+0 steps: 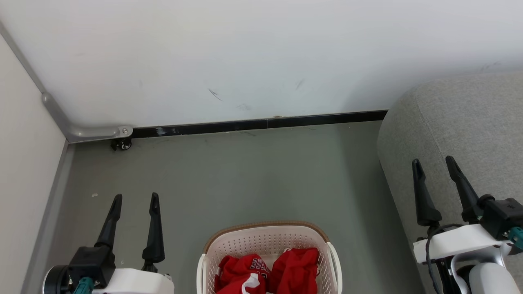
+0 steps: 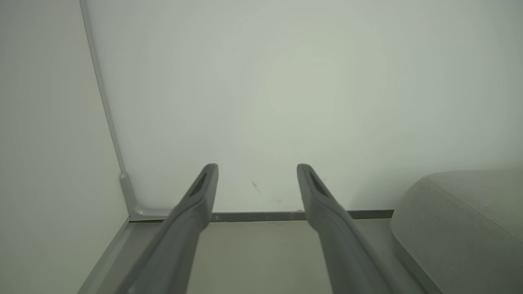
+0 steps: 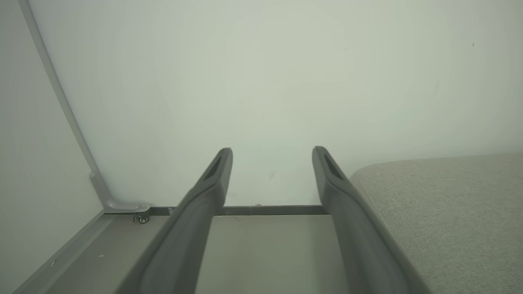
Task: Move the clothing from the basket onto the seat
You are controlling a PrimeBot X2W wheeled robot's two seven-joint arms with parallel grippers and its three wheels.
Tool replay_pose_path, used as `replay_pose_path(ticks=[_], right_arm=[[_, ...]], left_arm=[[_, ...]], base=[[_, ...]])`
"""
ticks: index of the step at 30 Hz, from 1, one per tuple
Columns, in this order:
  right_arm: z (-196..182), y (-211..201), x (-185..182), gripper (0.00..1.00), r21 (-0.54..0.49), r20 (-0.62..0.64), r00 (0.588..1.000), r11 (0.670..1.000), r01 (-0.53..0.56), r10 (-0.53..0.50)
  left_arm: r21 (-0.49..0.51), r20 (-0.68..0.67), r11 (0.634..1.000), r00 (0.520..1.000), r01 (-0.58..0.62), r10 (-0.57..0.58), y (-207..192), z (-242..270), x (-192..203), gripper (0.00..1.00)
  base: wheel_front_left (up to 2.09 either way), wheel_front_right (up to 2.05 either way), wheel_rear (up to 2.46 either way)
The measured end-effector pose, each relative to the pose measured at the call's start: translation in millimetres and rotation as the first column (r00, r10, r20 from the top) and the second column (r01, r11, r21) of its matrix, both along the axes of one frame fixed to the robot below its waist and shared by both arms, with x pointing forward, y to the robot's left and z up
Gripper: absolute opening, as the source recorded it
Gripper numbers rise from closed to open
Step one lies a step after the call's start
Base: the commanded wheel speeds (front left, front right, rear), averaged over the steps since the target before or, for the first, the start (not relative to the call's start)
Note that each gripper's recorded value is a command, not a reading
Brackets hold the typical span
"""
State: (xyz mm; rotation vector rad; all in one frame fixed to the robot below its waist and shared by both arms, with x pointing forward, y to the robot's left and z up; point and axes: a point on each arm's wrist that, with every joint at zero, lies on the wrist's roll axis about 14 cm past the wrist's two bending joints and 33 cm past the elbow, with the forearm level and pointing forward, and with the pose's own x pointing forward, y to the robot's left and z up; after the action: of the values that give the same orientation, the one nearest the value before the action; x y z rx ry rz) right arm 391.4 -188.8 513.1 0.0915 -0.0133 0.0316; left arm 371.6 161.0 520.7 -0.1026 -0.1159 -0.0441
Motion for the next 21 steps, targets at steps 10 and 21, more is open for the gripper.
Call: replay_pose_path(ticks=[10, 21], right_arm=[[0.2, -5.2, -0.5, 1.0, -0.001, -0.007, 1.0, 1.0, 0.014, -0.014], [0.1, -9.0, -1.6, 1.0, -0.004, -0.019, 1.0, 1.0, 0.024, -0.024]], left_arm=[[0.023, -0.01, 0.999, 1.0, -0.024, 0.024, 5.4, -3.4, 0.3, 1.0], [0.082, -0.019, 0.996, 0.999, -0.03, 0.032, 8.4, -7.4, 0.6, 1.0]], base=[[0.0, 0.0, 0.0], [0.0, 0.0, 0.0]])
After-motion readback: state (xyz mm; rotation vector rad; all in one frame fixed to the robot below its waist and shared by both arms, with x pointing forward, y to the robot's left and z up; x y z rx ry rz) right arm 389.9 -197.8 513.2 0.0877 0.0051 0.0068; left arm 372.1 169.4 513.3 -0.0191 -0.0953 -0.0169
